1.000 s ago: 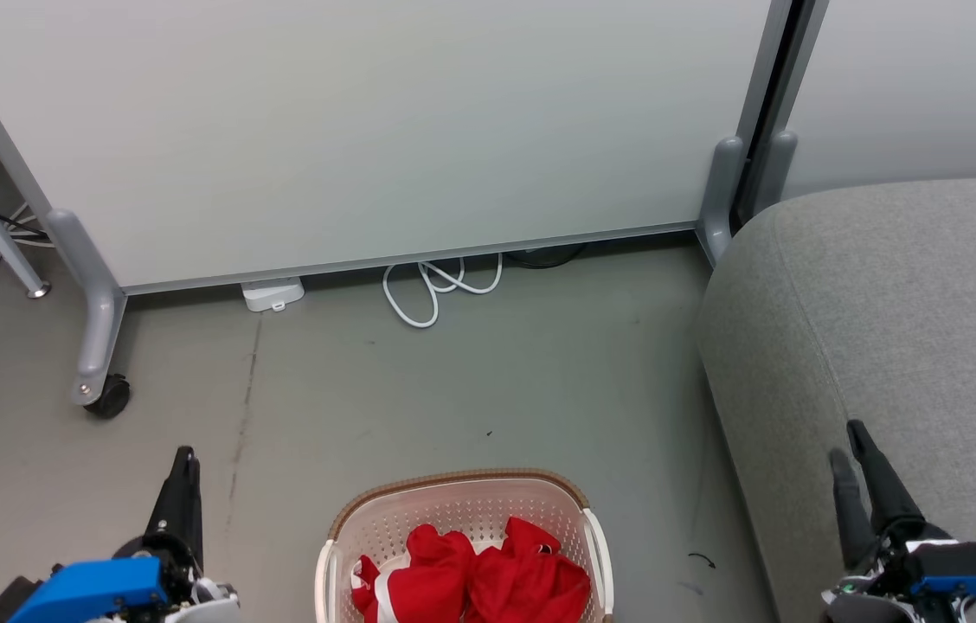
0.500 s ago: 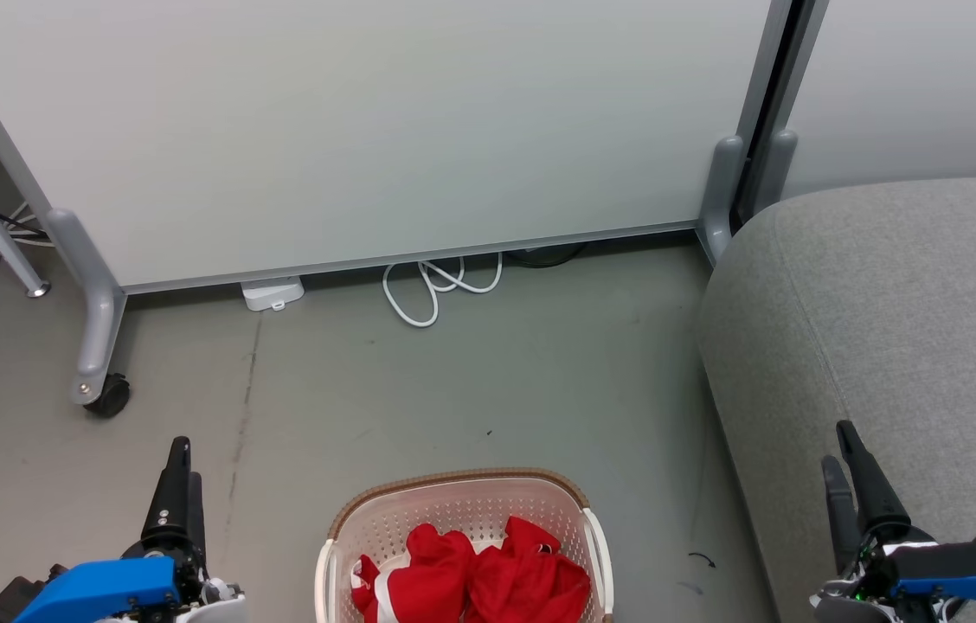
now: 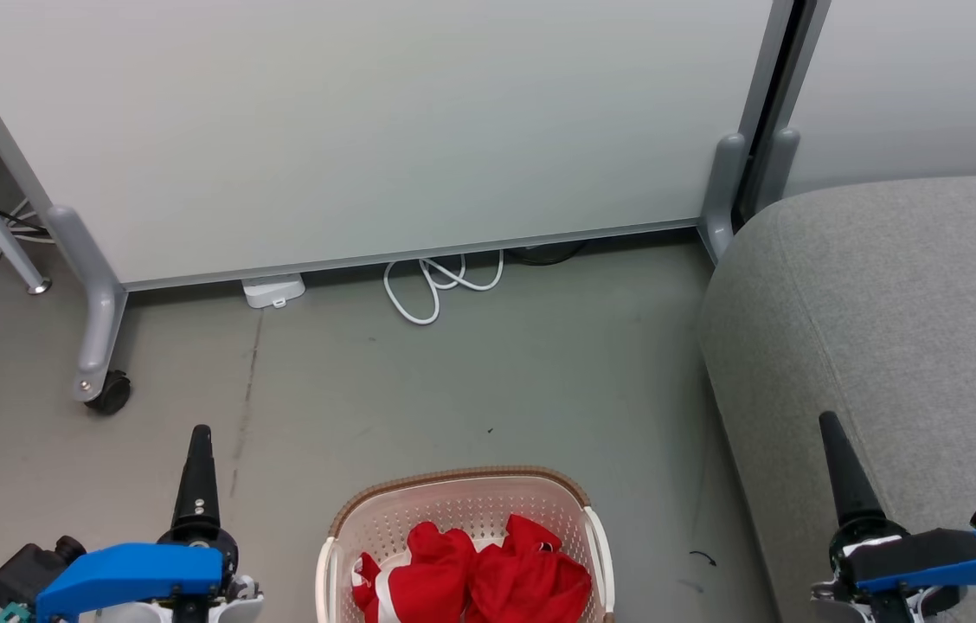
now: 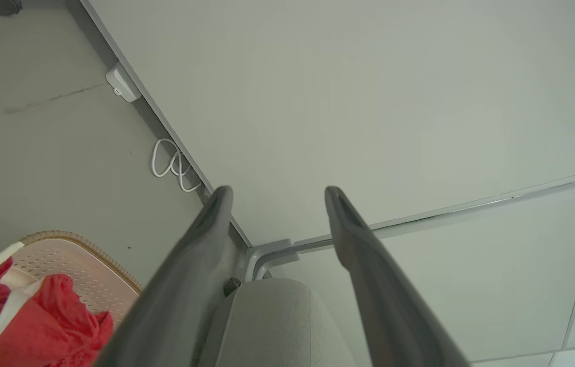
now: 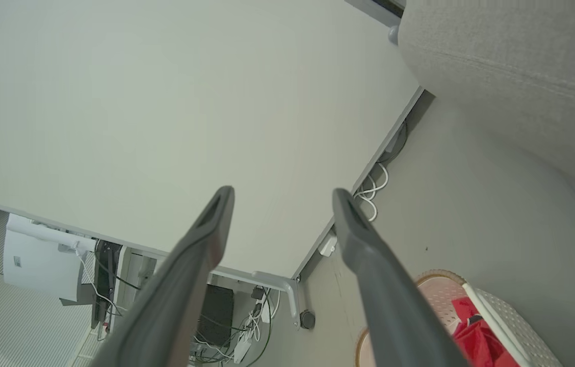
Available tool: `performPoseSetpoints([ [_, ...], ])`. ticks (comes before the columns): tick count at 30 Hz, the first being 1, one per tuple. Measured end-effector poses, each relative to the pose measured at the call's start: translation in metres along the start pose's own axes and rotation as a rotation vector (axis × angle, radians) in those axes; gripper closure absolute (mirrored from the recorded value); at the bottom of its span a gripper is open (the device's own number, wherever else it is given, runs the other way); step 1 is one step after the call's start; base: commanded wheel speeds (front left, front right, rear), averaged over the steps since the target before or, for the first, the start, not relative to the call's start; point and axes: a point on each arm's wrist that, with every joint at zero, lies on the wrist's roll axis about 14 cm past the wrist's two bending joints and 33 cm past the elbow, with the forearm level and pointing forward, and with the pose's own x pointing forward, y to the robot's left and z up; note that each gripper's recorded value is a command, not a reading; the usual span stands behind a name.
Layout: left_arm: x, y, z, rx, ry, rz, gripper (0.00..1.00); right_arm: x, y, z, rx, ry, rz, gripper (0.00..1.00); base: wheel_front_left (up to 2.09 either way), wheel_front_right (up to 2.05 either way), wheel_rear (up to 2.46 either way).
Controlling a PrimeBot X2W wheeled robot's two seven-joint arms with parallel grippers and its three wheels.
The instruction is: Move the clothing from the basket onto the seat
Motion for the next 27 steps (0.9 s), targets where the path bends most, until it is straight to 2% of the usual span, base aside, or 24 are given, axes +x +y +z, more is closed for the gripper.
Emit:
performPoseSetpoints([
  [5, 0.000, -0.004, -0.003, 0.131, 0.002, -0.011, 0.00, 0.001, 0.005, 0.001, -0.133, -0.005, 0.018, 0.00, 0.00, 0.00, 0.00],
  [12, 0.000, -0.007, -0.004, 0.326, 0.004, -0.026, 0.00, 0.001, 0.009, 0.001, -0.246, -0.014, 0.034, 0.00, 0.00, 0.00, 0.00],
  [27, -0.002, -0.014, -0.011, 0.579, 0.003, -0.073, 0.00, 0.002, 0.014, 0.000, -0.481, -0.021, 0.058, 0.00, 0.00, 0.00, 0.00],
])
